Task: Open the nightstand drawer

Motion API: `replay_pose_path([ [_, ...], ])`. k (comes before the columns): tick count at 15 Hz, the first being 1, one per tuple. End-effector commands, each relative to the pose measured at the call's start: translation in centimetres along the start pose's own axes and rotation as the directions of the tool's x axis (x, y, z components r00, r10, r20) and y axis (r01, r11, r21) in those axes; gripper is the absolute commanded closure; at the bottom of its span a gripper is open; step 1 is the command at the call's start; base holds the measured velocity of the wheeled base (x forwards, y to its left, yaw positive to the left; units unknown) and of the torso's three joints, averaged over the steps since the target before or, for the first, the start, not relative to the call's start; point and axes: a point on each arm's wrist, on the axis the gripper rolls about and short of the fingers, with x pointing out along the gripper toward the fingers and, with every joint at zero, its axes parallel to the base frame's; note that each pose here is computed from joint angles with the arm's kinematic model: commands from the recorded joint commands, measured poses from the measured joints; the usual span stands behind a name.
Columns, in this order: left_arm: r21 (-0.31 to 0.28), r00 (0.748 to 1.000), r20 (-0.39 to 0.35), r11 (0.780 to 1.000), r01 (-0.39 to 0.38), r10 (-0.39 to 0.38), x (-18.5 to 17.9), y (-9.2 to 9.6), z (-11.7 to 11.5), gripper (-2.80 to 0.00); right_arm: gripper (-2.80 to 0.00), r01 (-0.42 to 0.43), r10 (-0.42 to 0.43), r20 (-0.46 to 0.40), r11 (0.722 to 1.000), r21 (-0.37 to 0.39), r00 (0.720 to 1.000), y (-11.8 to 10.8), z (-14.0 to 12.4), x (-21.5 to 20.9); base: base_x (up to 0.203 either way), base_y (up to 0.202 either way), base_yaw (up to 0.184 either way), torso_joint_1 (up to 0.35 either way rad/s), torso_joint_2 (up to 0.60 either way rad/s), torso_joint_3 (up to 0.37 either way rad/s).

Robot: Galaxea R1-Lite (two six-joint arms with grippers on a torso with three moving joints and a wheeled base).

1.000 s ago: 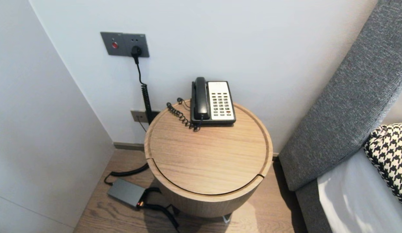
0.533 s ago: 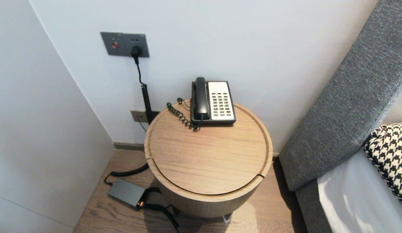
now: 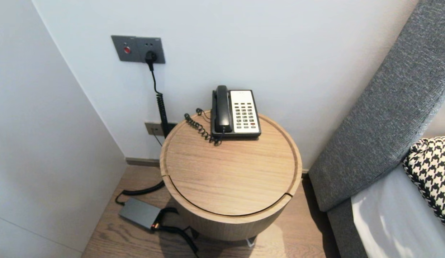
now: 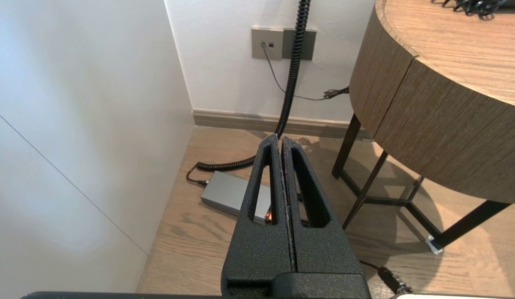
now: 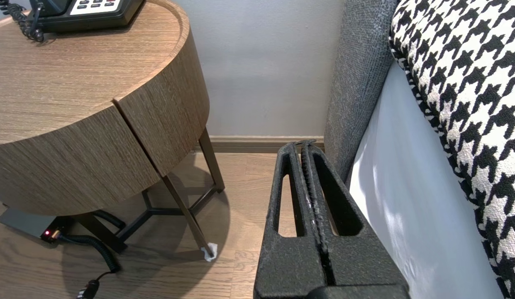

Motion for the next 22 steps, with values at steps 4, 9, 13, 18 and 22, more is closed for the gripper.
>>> replay_pose_path([
  [4, 0.000, 1.000, -0.008, 1.000, -0.001, 0.001, 0.05, 0.00, -0.26, 0.00, 0.00, 0.000, 0.000, -0.026, 1.000, -0.001, 1.000, 0.00, -0.68, 0.17, 0.000, 0.000, 0.000, 0.000, 0.00, 0.000],
  [9, 0.000, 1.000, -0.008, 1.000, 0.000, 0.000, 0.06, 0.00, -0.30, 0.00, 0.00, 0.000, 0.000, -0.026, 1.000, -0.001, 1.000, 0.00, -0.68, 0.17, 0.000, 0.000, 0.000, 0.000, 0.00, 0.000],
  [13, 0.000, 1.000, -0.007, 1.000, 0.000, 0.000, 0.05, 0.00, -0.25, 0.00, 0.00, 0.000, 0.000, -0.026, 1.000, -0.001, 1.000, 0.00, -0.68, 0.17, 0.000, 0.000, 0.000, 0.000, 0.00, 0.000],
  [18, 0.000, 1.000, -0.007, 1.000, -0.001, 0.001, 0.05, 0.00, -0.25, 0.00, 0.00, 0.000, 0.000, -0.026, 1.000, -0.001, 1.000, 0.00, -0.68, 0.17, 0.000, 0.000, 0.000, 0.000, 0.00, 0.000],
  [22, 0.000, 1.000, -0.007, 1.000, 0.000, 0.000, 0.05, 0.00, -0.25, 0.00, 0.00, 0.000, 0.000, -0.026, 1.000, -0.001, 1.000, 0.00, -0.68, 0.17, 0.000, 0.000, 0.000, 0.000, 0.00, 0.000],
])
